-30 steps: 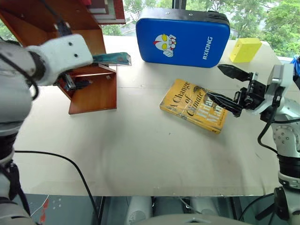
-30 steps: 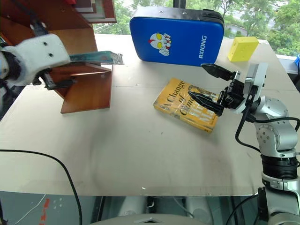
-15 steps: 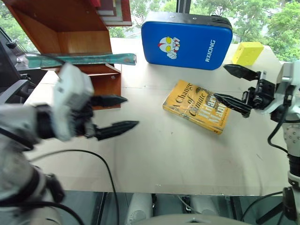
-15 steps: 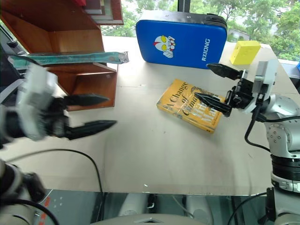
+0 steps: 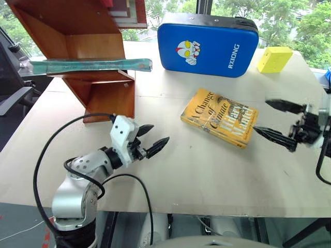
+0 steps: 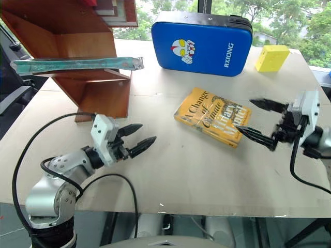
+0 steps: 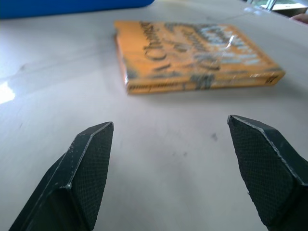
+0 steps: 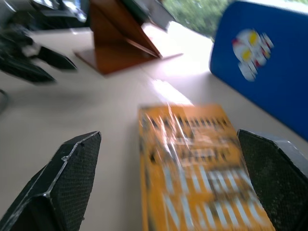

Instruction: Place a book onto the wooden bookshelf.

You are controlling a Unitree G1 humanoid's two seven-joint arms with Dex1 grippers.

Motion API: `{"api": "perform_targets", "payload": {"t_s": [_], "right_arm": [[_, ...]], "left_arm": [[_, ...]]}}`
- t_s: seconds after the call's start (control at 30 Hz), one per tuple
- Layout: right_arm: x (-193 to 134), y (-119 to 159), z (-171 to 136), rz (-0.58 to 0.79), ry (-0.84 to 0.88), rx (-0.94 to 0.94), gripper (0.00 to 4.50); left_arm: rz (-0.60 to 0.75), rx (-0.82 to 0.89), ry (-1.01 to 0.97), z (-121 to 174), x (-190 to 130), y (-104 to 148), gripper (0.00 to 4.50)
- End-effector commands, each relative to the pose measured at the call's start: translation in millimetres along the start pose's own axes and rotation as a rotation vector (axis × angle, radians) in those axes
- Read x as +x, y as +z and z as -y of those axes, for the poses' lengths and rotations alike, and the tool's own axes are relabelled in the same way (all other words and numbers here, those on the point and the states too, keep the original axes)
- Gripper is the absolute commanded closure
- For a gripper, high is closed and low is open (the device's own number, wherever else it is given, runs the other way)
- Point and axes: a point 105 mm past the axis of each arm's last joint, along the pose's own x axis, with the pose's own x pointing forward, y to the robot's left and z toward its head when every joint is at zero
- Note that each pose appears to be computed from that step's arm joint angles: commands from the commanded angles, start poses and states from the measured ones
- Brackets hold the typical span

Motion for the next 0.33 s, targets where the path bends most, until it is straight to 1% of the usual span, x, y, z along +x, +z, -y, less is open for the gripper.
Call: {"api": "perform_targets", "payload": {"t_s": [0.03, 0.1, 0.17, 0.23, 0.33], "right_arm": [[-52.6, -36.7, 11.7, -0.185, -0.145, -0.019, 0.0], [-73.3, -48.7, 11.3, -0.241, -0.18, -0.016, 0.0], [-88.0, -55.1, 13.9, -0.278, -0.227, -0.013, 0.0], [-95.0, -60.0, 13.6, -0.308, -0.245, -0.019, 0.0], [-96.7, -62.6, 16.8, -0.313, -0.265, -0.027, 0.0]], "left_arm": [[-0.011, 0.015, 0.007, -13.3, -29.6, -9.5, 0.08], [-0.051, 0.026, 0.023, -17.9, -38.9, -18.9, 0.04], [-0.097, 0.025, -0.002, -18.4, -46.8, -28.3, 0.04], [-0.116, 0.018, -0.033, -18.9, -51.9, -32.7, 0.04], [-0.123, 0.014, -0.044, -22.1, -49.0, -36.0, 0.04]]}}
